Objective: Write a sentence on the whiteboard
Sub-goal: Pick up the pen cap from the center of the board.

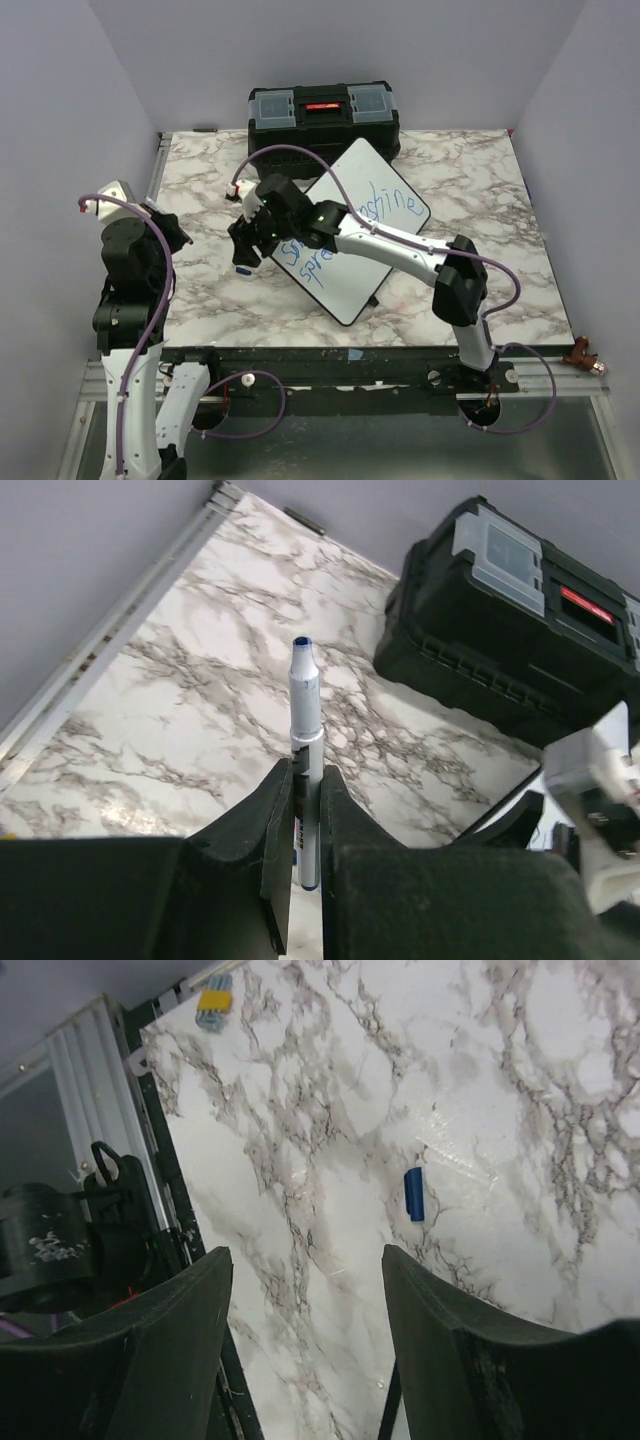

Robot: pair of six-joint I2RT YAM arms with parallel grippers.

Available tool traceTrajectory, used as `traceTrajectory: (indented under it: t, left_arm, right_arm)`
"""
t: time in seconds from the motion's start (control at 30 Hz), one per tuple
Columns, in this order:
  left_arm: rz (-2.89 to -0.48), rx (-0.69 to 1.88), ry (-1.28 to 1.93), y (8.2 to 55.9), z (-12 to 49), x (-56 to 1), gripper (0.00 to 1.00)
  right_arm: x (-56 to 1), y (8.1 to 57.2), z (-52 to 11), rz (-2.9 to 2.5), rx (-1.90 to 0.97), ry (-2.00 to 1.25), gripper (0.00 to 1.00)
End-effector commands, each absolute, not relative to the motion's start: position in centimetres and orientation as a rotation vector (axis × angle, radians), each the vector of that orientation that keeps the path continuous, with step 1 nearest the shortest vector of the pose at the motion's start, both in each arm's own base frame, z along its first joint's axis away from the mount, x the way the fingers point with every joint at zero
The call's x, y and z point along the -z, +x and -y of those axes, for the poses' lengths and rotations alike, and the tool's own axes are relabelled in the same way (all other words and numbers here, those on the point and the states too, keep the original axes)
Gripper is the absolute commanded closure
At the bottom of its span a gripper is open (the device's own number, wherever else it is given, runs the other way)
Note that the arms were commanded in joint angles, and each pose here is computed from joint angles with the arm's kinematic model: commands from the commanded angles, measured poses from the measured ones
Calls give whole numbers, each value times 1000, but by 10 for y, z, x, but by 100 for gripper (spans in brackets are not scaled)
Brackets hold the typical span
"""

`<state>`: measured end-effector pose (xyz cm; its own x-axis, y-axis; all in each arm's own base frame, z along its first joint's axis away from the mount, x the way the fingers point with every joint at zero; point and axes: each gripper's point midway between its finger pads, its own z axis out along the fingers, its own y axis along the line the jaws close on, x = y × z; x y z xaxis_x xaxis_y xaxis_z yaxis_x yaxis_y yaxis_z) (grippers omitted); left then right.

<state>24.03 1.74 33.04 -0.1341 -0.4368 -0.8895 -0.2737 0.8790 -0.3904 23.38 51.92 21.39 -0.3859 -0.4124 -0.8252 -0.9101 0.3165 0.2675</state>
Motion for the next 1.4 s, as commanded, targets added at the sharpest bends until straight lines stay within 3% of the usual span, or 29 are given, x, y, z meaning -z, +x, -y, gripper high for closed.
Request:
traceTrajectory:
  t: [0.0,0.37,1.23,1.37]
  left_arm:
    - [-1682,-25,-659,219,-50,-323,100]
    - [-1683,-59,-681,215,-56,-314,100]
    - [-1701,-31,-649,219,-49,-310,100]
    - [-1704,-30,-645,220,-48,-309,100]
  right_arm:
    - [-168,228,-534,-2009,-909,-1228,37]
    - [-88,228,-562,-2073,-767,-1329,44]
    - [-30,277,-573,-2056,-504,-1264,53]
    - [-18,278,-569,-2074,-465,-1270,59]
